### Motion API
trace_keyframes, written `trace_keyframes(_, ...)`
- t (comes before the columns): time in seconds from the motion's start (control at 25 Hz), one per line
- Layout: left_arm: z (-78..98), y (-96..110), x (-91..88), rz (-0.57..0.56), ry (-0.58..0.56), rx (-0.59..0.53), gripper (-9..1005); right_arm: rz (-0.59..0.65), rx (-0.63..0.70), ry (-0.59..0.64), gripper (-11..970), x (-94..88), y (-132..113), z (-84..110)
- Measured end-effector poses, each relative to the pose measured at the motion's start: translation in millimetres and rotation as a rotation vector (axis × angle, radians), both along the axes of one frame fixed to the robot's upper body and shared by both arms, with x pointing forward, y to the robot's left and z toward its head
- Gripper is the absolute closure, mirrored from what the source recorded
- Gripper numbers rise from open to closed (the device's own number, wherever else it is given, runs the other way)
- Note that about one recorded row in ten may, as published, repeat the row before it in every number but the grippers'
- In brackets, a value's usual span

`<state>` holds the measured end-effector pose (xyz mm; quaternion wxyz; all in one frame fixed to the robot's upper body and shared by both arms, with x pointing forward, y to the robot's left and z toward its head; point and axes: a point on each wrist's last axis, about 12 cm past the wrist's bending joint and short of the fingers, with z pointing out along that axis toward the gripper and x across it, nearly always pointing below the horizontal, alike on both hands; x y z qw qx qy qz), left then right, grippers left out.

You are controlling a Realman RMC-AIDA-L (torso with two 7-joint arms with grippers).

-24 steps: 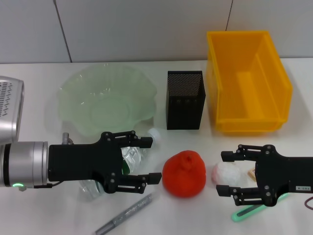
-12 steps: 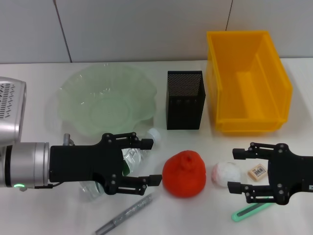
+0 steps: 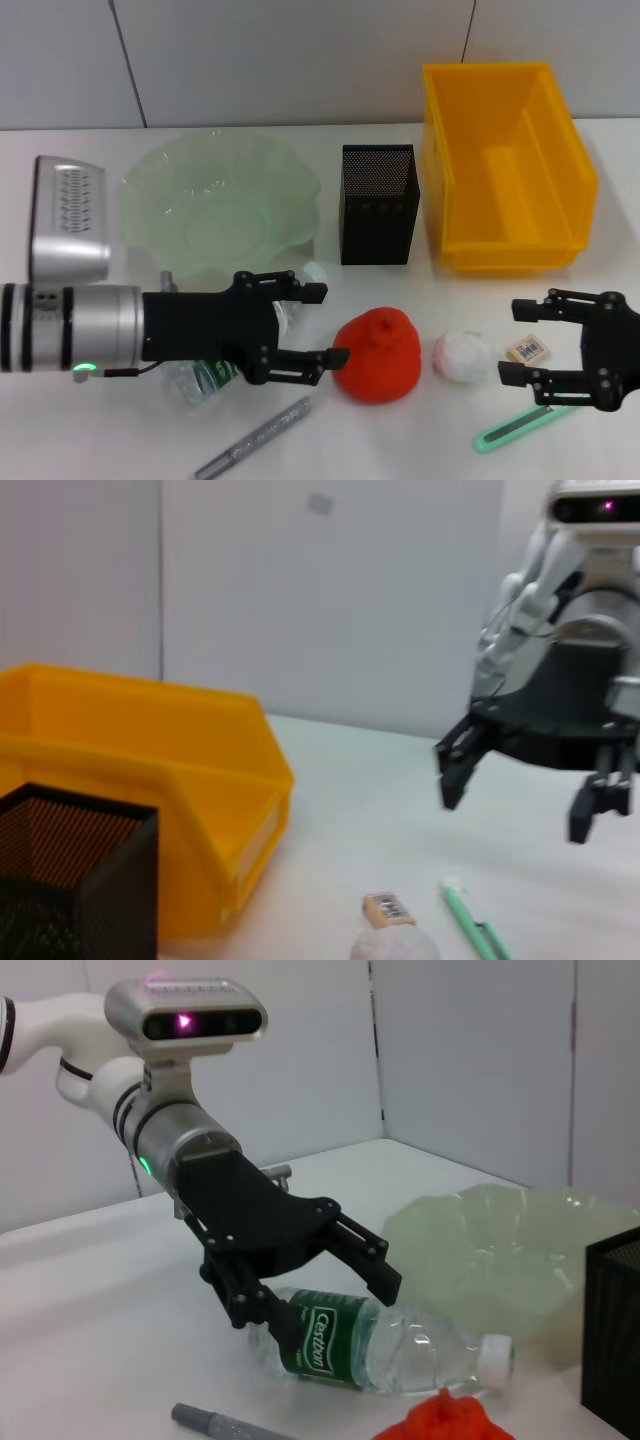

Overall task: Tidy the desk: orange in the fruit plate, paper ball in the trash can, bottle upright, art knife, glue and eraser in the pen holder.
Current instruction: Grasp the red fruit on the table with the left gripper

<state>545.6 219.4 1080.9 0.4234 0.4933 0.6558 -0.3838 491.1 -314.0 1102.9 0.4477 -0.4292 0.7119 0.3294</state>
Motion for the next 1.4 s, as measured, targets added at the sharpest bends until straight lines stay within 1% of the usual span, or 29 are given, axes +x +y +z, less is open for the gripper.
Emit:
trace_keyframes(0.08, -1.9, -7, 6.2, 0.014, 0.013, -0.001, 183, -0.021, 0.000, 0.007, 191, -3.4, -8, 0.6)
trace_keyframes(0.2, -2.6, -11, 9.9, 0.028, 0.014, -0.006, 184, -0.038, -0.001, 0.011, 191, -5.2, -14, 0.8)
trace_keyframes(0.28, -4.2, -17, 12.0, 0.031, 0.018, -0.006, 184, -0.055, 0.006, 0.013, 191, -8.0, -19, 1.8)
trace_keyframes(0.32, -4.2, -17, 12.0, 0.031, 0.018, -0.006, 184, -0.055, 0.006, 0.013, 191, -8.0, -19, 1.8)
trace_keyframes(0.36, -5.9, -22, 12.0, 0.021, 0.017, 0.005, 184, -0.068, 0.015, 0.013, 191, -10.9, -23, 2.5)
trace_keyframes(0.44, -7.0, -25, 12.2, 0.020, 0.016, 0.011, 184, -0.075, 0.017, 0.013, 191, -11.7, -25, 2.7)
trace_keyframes(0.48, -10.1, -32, 12.2, 0.019, 0.013, 0.027, 184, -0.089, 0.018, 0.012, 192, -13.6, -28, 2.8)
trace_keyframes(0.52, -10.1, -32, 12.2, 0.019, 0.013, 0.027, 184, -0.089, 0.018, 0.012, 192, -13.6, -28, 2.8)
trace_keyframes(0.68, -19.9, -49, 10.4, 0.017, 0.009, 0.077, 185, -0.115, 0.011, 0.014, 192, -18.1, -35, 2.4)
trace_keyframes(0.96, -26.3, -58, 12.6, 0.055, -0.002, 0.111, 186, -0.117, 0.005, 0.027, 192, -20.2, -35, 0.0)
trace_keyframes(1.16, -29.1, -61, 15.6, 0.090, -0.006, 0.132, 188, -0.118, 0.008, 0.029, 192, -20.1, -35, -0.7)
trace_keyframes(1.36, -29.9, -61, 17.0, 0.102, -0.004, 0.140, 190, -0.116, 0.012, 0.029, 192, -19.3, -34, -0.8)
trace_keyframes(1.4, -30.2, -61, 16.9, 0.101, -0.004, 0.143, 233, -0.116, 0.012, 0.029, 192, -19.3, -34, -0.8)
